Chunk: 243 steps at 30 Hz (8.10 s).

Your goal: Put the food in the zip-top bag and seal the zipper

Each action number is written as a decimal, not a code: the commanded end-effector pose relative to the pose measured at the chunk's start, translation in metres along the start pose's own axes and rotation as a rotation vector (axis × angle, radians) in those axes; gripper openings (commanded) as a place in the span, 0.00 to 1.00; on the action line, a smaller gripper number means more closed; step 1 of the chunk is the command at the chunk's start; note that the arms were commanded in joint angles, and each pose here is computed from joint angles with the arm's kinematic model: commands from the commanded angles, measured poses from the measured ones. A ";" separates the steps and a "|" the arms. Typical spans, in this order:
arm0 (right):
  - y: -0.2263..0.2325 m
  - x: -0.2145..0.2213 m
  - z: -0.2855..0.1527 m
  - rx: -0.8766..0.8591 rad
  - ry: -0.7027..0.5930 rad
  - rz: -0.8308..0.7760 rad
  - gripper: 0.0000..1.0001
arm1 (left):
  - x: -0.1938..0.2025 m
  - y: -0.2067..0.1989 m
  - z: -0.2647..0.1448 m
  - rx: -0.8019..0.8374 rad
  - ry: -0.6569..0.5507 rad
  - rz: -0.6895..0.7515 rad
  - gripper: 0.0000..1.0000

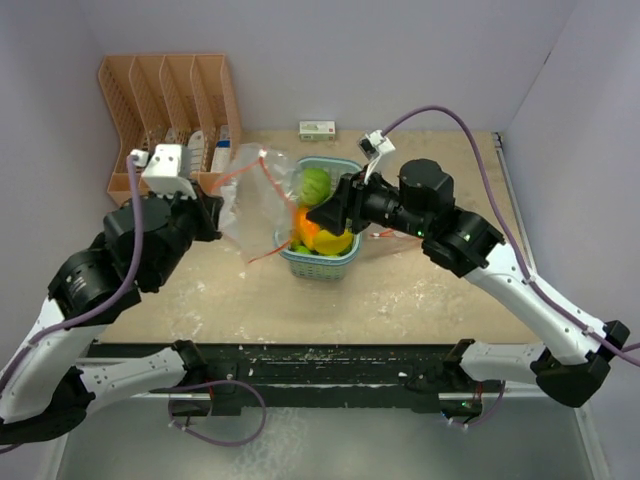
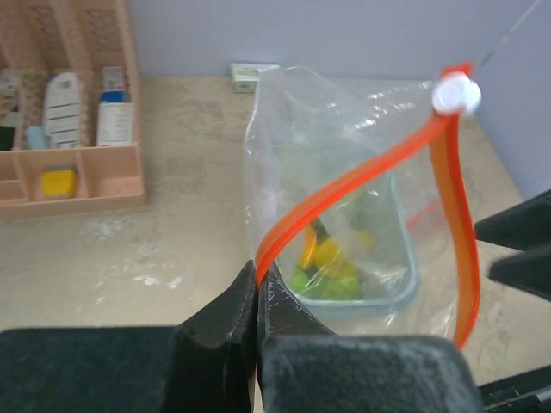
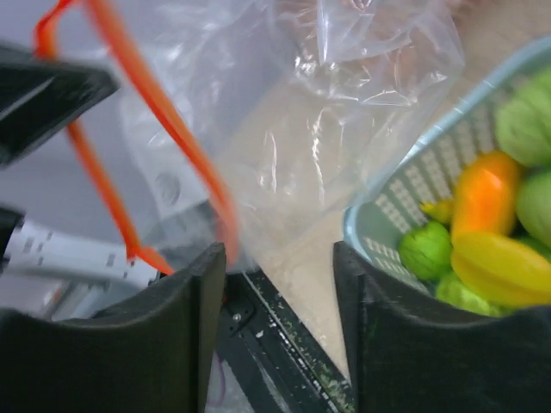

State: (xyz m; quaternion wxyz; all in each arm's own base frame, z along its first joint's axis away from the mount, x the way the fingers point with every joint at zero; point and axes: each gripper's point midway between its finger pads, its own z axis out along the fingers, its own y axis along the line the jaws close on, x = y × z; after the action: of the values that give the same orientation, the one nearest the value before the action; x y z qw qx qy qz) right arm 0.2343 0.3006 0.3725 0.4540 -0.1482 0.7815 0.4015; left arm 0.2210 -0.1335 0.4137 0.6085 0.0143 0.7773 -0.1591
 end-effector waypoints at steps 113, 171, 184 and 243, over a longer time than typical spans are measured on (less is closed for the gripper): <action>0.097 0.075 0.044 -0.669 -0.129 0.059 0.09 | 0.107 0.048 0.015 -0.242 0.134 -0.148 0.00; 0.110 0.072 0.039 -0.129 -0.115 -0.284 0.99 | 0.127 0.055 -0.003 -0.172 0.085 -0.357 0.00; -0.091 0.033 0.105 0.566 -0.039 -0.230 0.99 | 0.121 0.059 -0.011 -0.162 0.065 -0.378 0.00; 0.053 0.075 0.000 -0.458 -0.048 -0.129 0.06 | 0.113 0.046 0.024 -0.232 0.042 -0.322 0.00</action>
State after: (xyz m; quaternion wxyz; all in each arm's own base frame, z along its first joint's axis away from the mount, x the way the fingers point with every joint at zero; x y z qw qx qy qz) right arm 0.2103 0.3124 0.2989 0.4684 -0.2292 0.7380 0.4282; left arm 0.2114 -0.1032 0.2633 0.5306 -0.1642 0.8212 -0.1309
